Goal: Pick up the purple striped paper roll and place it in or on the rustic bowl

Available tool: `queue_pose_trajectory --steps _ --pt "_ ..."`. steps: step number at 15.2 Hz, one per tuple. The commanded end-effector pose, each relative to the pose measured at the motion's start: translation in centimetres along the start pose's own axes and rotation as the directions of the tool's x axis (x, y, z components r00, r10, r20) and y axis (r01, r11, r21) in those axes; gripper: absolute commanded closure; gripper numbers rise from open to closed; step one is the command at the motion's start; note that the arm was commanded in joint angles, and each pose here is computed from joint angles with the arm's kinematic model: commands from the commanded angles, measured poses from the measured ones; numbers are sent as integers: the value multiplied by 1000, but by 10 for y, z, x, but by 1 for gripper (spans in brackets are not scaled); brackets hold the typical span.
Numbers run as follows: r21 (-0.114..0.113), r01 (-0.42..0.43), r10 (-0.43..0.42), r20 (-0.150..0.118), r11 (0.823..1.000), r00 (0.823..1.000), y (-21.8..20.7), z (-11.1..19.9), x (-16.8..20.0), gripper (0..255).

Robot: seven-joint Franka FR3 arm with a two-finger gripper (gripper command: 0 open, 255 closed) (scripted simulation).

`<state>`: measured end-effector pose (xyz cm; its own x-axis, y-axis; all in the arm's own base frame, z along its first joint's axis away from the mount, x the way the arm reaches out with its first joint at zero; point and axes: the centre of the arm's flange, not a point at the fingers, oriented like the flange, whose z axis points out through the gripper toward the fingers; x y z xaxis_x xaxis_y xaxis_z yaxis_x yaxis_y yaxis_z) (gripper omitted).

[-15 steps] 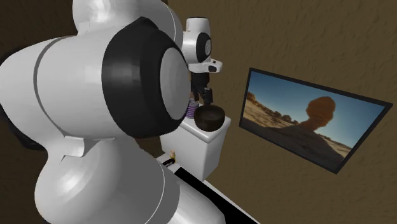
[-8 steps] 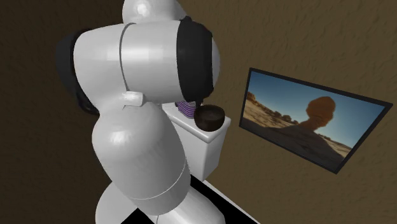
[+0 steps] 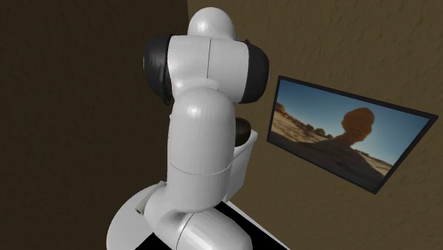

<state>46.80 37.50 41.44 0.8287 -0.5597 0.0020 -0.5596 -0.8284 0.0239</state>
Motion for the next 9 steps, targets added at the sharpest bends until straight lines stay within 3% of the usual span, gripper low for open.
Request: queue_pose_trajectory --steps 1,4,9 --pt "3 -28 28 5 1000 1000 -23 10 -1 0" --pt "7 -64 64 12 998 998 -56 25 1 0" --pt "7 -64 64 12 998 998 -56 52 1 0"
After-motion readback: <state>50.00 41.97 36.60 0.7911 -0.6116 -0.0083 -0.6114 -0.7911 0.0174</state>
